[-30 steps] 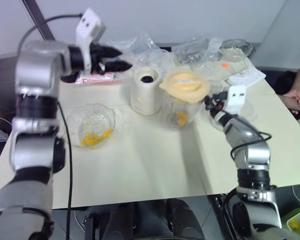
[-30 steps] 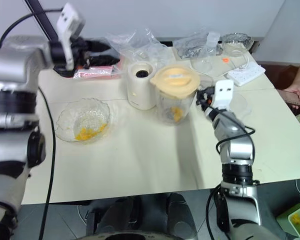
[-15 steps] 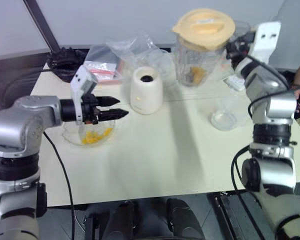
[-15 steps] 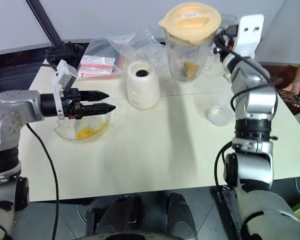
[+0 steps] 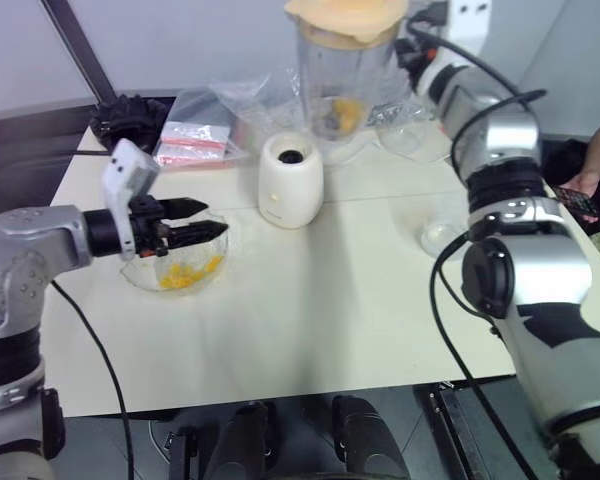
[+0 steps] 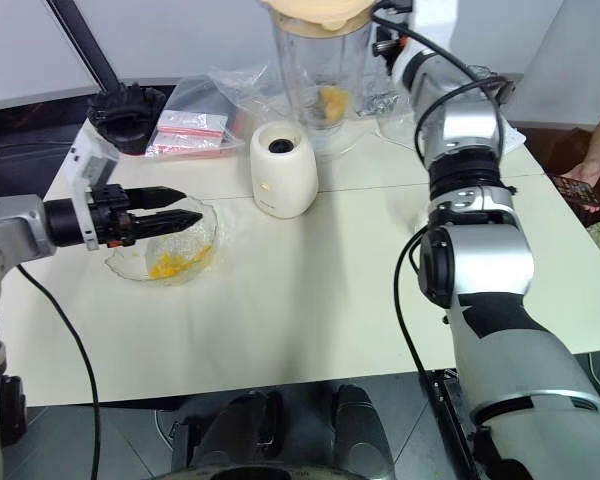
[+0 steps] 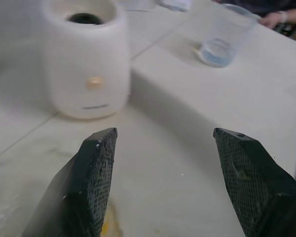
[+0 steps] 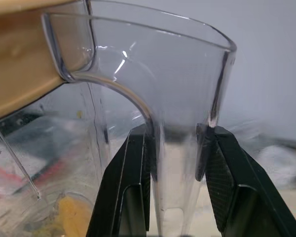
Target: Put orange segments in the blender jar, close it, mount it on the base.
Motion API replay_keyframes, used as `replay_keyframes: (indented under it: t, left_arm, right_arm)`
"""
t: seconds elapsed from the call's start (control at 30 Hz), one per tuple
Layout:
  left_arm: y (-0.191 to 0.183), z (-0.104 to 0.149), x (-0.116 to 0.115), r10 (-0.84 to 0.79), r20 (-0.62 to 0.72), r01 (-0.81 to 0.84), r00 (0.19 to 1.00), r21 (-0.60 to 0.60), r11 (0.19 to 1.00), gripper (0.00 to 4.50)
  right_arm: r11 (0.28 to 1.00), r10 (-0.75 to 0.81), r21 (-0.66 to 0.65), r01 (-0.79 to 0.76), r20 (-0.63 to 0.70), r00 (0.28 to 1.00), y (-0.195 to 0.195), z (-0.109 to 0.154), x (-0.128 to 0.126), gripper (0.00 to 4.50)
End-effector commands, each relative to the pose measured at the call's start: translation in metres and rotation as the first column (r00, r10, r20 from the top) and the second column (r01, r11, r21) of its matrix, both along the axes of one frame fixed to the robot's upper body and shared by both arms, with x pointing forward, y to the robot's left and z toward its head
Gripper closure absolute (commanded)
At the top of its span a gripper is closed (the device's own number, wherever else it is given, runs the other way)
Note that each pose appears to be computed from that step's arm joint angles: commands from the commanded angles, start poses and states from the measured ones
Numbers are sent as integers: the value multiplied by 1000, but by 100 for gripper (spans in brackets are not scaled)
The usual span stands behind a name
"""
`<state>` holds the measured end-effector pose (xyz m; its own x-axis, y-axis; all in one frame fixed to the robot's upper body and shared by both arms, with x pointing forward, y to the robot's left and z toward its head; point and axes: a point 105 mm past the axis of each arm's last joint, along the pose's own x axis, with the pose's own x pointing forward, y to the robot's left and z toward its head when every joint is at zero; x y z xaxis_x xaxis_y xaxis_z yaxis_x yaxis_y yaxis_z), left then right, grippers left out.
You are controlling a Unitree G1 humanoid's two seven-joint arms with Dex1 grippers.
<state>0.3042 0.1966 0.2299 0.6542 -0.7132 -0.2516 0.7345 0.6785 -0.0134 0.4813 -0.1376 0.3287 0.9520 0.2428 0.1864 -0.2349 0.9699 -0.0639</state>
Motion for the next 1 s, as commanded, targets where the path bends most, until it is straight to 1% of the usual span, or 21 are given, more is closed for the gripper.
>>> replay_keyframes:
  t: [0.03,0.2,0.3,0.47,0.8,1.0]
  left_arm:
    - [8,16,-2,23,69,-22,997,-10,1000,125]
    - [12,16,2,40,71,-40,997,-5,999,125]
    - [9,16,1,36,76,-35,996,-11,999,125]
    - [9,13,4,64,83,-62,995,-25,998,125]
    - [9,12,6,91,94,-86,991,-51,995,125]
    - [6,9,6,91,93,-86,991,-52,995,125]
  right_arm:
    - [998,48,32,-54,152,987,16,51,-12,355]
    - [992,113,41,-121,149,982,44,52,-12,355]
    - [990,135,30,-140,136,981,53,46,-11,355]
    - [990,138,12,-140,97,986,53,26,-6,355]
    - [994,106,-26,-105,43,993,46,-1,0,355]
    - [997,65,-50,-64,36,997,39,-11,4,355]
